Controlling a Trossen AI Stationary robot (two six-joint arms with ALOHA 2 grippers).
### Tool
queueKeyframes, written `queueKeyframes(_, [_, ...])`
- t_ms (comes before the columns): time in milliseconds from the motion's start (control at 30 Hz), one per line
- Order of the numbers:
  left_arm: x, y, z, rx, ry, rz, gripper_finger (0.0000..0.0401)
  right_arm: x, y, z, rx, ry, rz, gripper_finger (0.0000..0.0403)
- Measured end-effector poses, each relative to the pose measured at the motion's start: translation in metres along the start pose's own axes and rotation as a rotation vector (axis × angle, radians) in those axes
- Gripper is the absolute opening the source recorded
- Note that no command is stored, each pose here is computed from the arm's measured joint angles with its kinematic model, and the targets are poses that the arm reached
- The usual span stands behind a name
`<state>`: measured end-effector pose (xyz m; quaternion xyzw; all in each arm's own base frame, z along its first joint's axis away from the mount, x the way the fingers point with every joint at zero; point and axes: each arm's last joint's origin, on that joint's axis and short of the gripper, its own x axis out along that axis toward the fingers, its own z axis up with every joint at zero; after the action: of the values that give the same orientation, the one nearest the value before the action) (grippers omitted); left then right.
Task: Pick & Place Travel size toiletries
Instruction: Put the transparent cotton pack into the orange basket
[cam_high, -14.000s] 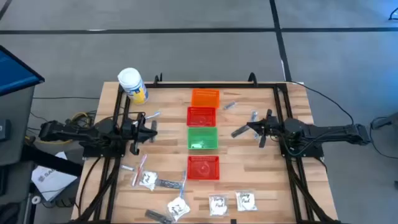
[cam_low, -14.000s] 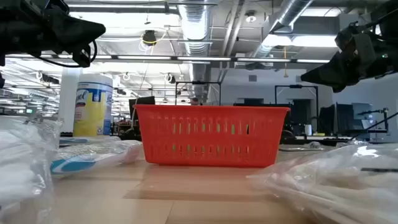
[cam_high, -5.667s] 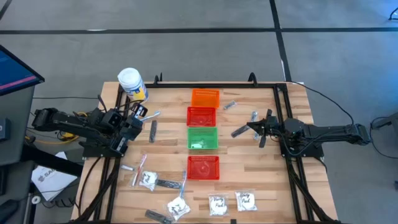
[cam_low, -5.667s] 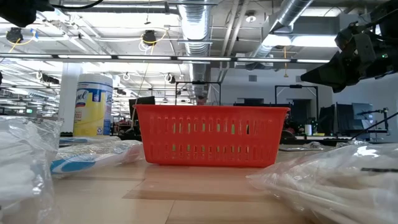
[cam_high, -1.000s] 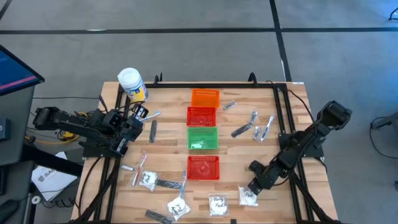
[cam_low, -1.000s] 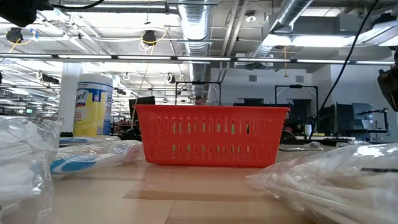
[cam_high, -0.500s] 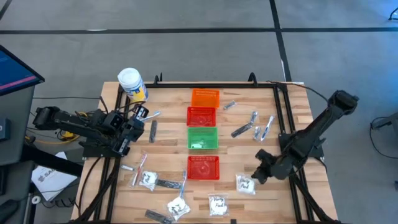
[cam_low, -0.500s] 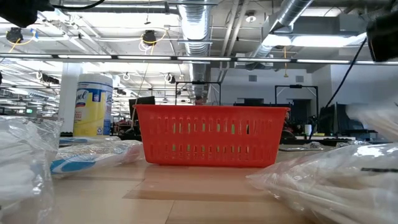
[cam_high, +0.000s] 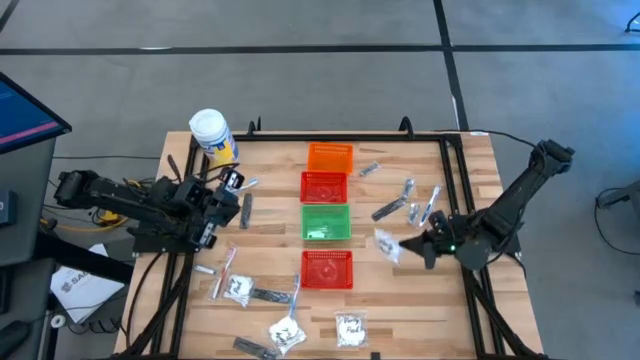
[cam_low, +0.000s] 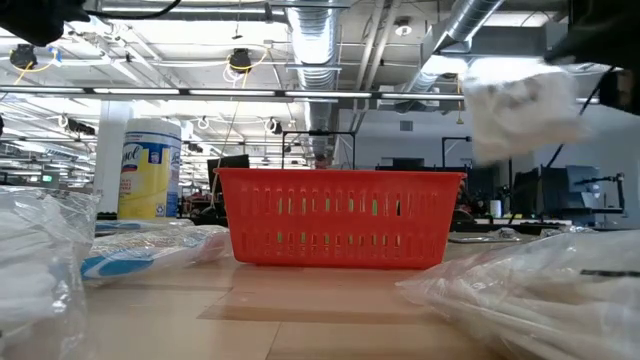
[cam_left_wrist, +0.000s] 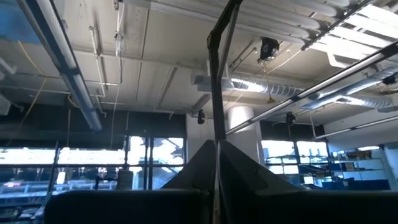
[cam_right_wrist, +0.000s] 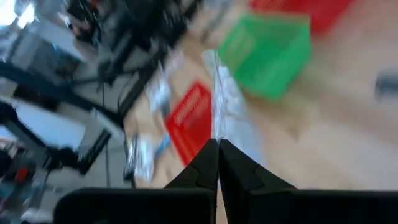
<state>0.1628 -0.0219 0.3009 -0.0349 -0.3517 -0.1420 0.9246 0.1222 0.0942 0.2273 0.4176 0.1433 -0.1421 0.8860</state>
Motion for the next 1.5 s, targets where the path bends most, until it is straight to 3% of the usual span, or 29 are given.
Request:
queueKeyframes(200, [0.003,0.007,-0.015,0.052,0.041,0.166,0.0017,-0.007,0.02,0.024,-0.157,-0.272,0.082,0.0])
queueKeyframes(333, [0.013,0.013,-0.027,0.036,0.075,0.237,0.0044,-0.016,0.041,0.043,-0.268,-0.425,0.176,0.0])
queueKeyframes(600, [0.052,0.03,-0.067,-0.138,0.148,0.263,0.0153,-0.028,0.072,0.059,-0.462,-0.664,0.446,0.0])
queueKeyframes(700, [0.065,0.039,-0.087,-0.15,0.19,0.231,0.0193,-0.024,0.078,0.056,-0.497,-0.705,0.52,0.0])
queueKeyframes(933, [0.078,0.052,-0.115,-0.163,0.181,0.165,0.0231,-0.003,0.088,0.052,-0.528,-0.735,0.763,0.0])
queueKeyframes(1100, [0.081,0.055,-0.127,-0.249,0.146,0.159,0.0229,0.016,0.109,0.056,-0.577,-0.748,0.794,0.0])
queueKeyframes(1200, [0.086,0.053,-0.129,-0.274,0.123,0.092,0.0227,0.032,0.126,0.06,-0.61,-0.737,0.812,0.0])
queueKeyframes(1500, [0.096,0.028,-0.127,-0.242,0.087,-0.01,0.0226,0.075,0.167,0.074,-0.677,-0.714,0.735,0.0])
